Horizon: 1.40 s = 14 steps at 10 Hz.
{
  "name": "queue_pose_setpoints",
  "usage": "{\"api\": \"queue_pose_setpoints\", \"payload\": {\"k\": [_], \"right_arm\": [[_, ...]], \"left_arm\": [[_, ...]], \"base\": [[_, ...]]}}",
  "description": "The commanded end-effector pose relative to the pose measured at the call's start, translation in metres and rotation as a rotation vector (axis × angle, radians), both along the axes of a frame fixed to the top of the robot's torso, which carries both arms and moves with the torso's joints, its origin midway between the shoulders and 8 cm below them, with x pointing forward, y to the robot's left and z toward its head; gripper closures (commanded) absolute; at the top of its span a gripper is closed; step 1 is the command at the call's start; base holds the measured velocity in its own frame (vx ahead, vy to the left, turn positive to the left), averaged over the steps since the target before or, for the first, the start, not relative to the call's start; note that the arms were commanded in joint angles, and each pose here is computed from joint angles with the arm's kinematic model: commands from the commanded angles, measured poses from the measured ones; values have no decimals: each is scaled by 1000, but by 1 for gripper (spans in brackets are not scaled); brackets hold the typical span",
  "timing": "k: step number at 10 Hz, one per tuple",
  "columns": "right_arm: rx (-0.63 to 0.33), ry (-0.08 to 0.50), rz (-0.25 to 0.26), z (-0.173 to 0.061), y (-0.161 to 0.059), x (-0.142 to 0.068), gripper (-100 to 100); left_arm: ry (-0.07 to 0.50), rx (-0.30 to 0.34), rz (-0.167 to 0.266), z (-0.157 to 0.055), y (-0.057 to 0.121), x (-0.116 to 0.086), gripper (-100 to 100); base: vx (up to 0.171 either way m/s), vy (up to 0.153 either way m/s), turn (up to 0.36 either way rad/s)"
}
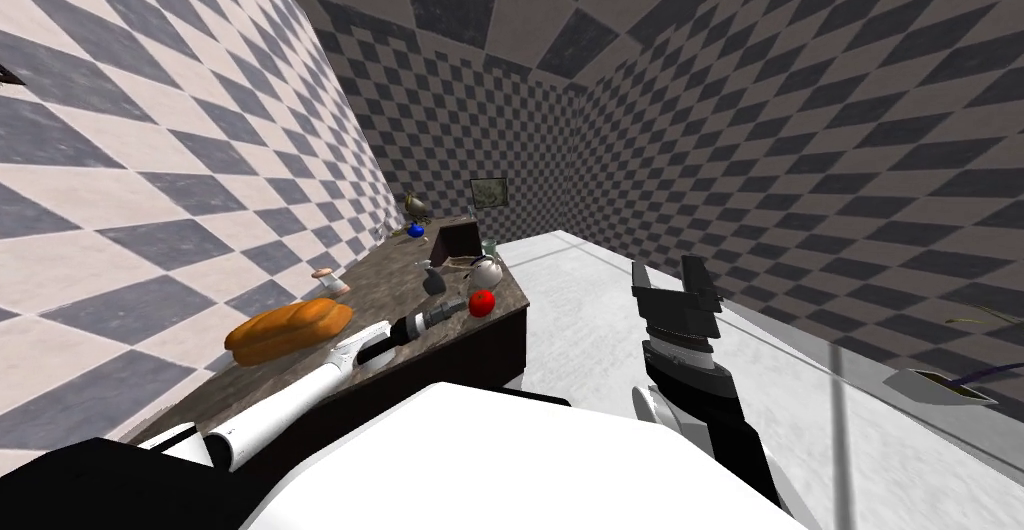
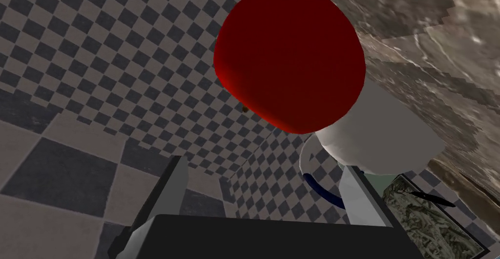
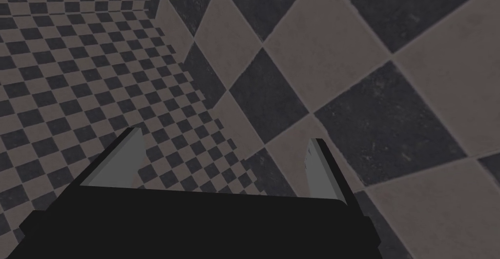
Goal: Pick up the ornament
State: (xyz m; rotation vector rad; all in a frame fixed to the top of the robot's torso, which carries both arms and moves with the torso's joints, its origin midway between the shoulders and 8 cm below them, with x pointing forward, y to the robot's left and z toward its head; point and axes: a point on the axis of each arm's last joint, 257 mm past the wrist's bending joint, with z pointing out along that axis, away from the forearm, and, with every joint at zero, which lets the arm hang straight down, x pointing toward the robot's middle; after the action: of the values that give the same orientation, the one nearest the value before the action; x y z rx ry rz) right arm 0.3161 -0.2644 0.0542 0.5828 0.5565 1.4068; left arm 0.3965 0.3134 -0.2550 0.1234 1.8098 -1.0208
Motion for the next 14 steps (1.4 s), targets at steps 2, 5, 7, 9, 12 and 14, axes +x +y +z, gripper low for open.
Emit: {"api": "queue_pose_setpoints", "payload": {"k": [2, 5, 7, 9, 12, 14], "right_arm": [[0, 0, 0, 0, 0, 0, 0], [0, 0, 0, 0, 0, 0, 0], [0, 0, 0, 0, 0, 0, 0], [0, 0, 0, 0, 0, 0, 0], [0, 0, 0, 0, 0, 0, 0], [0, 0, 0, 0, 0, 0, 0]], "left_arm": [[47, 92, 20, -20, 34, -1, -100], [89, 161, 57, -36, 68, -2, -100], [117, 217, 75, -45, 92, -3, -100], [134, 263, 80, -49, 108, -4, -100], [169, 322, 117, -58, 141, -7, -100], [187, 366, 129, -61, 158, -9, -100]], "base": [[-9, -1, -139], [-1, -6, -123], [7, -12, -131], [8, -14, -76], [14, -20, -113], [10, -13, -67]]}}
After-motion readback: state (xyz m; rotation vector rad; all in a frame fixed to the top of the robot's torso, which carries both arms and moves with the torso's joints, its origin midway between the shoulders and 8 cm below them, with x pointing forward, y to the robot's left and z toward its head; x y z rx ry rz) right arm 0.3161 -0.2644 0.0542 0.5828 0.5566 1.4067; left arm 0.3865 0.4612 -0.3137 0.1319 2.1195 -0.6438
